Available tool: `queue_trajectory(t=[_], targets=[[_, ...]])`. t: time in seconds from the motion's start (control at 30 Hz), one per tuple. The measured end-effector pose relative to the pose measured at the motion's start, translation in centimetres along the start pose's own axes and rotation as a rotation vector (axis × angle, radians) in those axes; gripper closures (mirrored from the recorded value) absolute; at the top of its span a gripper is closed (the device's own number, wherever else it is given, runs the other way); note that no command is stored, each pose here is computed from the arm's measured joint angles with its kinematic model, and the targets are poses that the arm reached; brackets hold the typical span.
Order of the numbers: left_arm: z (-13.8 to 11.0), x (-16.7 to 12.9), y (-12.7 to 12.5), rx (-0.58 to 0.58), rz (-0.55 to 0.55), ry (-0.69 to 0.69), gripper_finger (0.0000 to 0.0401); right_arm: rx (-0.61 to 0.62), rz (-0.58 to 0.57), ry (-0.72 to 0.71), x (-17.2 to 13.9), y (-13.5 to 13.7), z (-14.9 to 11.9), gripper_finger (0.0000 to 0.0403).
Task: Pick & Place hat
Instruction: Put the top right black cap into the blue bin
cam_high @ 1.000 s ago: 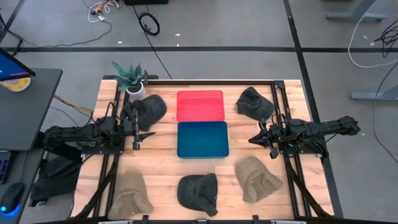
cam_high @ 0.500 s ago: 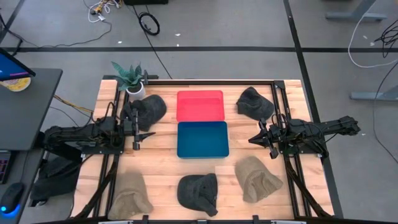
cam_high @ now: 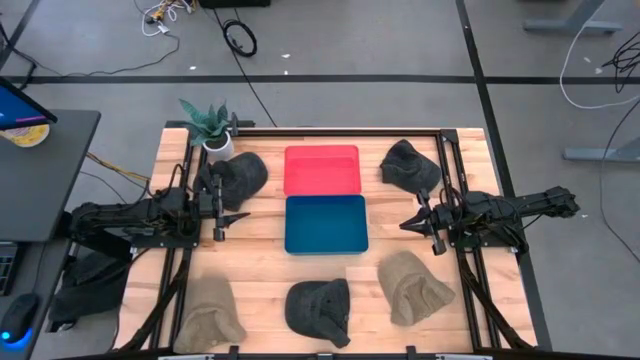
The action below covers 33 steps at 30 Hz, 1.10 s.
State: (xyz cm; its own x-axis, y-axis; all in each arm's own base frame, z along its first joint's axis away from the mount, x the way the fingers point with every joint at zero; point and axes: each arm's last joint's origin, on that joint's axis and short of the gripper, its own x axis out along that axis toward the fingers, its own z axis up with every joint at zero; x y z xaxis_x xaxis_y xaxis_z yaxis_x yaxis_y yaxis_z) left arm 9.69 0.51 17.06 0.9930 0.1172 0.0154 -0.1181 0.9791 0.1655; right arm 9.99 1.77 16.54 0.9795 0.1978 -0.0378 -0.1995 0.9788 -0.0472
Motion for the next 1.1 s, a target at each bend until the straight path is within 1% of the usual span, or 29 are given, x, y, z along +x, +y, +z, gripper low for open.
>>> queue_trajectory(t=[0.17, 0.27, 0.37, 0.47, 0.57, 0.67, 0.8, 1.1], targets=[[0.0, 0.0, 0.0, 0.0, 0.0, 0.0, 0.0195, -0.116, 0.0, -0.003, 0.0, 0.0, 0.0, 0.0376], [0.0, 0.0, 0.0, 0.0, 0.0, 0.0, 0.0195, -0.212, -0.007, -0.04, 0.0, 0.0, 0.4, 0.0376], [0.0, 0.0, 0.0, 0.0, 0.0, 0.0, 0.0195, -0.319, -0.023, -0.112, -0.1, 0.0, 1.1, 0.0376], [0.0, 0.0, 0.0, 0.0, 0.0, -0.001, 0.0195, -0.416, -0.056, -0.216, -0.2, -0.1, 2.1, 0.0376], [0.0, 0.0, 0.0, 0.0, 0.0, 0.0, 0.0195, -0.492, -0.092, -0.308, -0.5, -0.1, 3.0, 0.0376], [0.0, 0.0, 0.0, 0.0, 0.0, 0.0, 0.0195, -0.524, -0.122, -0.386, -0.8, -0.2, 3.8, 0.0376], [0.0, 0.0, 0.0, 0.0, 0.0, 0.0, 0.0195, -0.53, -0.165, -0.516, -1.4, -0.2, 4.9, 0.0376], [0.0, 0.0, 0.0, 0.0, 0.0, 0.0, 0.0195, -0.515, -0.278, -0.872, -3.7, -0.2, 7.6, 0.0376]])
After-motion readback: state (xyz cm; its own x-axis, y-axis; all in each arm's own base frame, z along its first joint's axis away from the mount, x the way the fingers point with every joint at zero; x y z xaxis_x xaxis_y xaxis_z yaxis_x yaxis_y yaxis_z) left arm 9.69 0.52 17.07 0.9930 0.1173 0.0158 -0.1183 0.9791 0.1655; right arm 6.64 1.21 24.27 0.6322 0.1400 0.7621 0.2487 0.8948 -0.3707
